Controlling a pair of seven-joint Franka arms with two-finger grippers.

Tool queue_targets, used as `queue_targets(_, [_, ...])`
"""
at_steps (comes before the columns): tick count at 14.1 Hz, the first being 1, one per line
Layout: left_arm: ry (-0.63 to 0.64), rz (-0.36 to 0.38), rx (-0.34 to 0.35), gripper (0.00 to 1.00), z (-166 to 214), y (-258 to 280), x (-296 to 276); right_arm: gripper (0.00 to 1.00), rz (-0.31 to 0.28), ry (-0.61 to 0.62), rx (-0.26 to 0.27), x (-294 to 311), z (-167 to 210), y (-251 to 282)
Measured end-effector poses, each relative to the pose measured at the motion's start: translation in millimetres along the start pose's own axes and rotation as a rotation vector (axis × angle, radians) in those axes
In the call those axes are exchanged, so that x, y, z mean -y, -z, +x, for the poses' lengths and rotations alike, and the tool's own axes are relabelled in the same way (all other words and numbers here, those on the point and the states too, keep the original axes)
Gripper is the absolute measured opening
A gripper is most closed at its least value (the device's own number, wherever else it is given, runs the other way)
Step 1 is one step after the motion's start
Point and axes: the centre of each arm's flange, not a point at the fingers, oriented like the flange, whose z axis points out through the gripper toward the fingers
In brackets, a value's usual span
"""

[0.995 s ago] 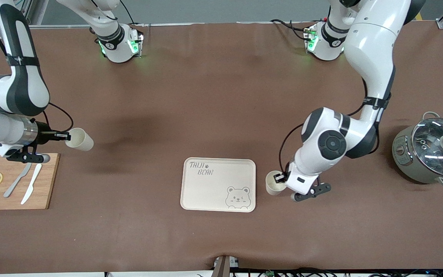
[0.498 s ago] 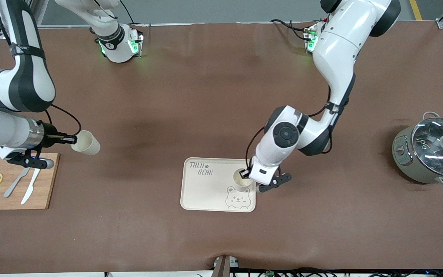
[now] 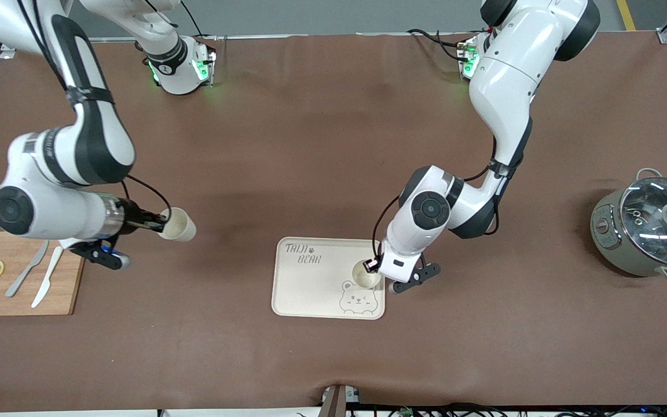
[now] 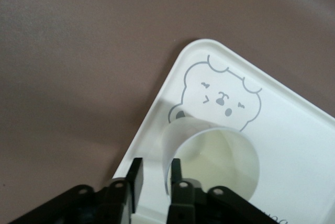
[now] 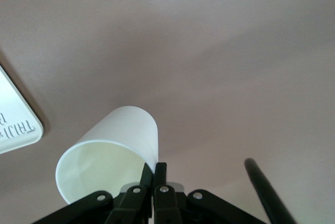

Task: Place white IKEA cup upright on tray with both arms

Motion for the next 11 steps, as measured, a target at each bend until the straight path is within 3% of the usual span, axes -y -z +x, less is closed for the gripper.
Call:
queue_targets(4, [0.000,-0.044,-0.051,0.73,14.3,49.8,-12.2,0.03,0.003,-0.084,0.013,50.0,7.2,-38.9])
queue_targets(7, [-0.016,0.017,-0.101,1.00,43.2,146.2,5.9,0.03,0.077,-0.171,0.018,85.4,1.6,-56.1])
queue_targets(11, [-0.035,0.087,-0.102,1.00,83.0,235.2,59.7,0.03,0.149,-0.291,-0.034,138.5,-17.7,-75.1])
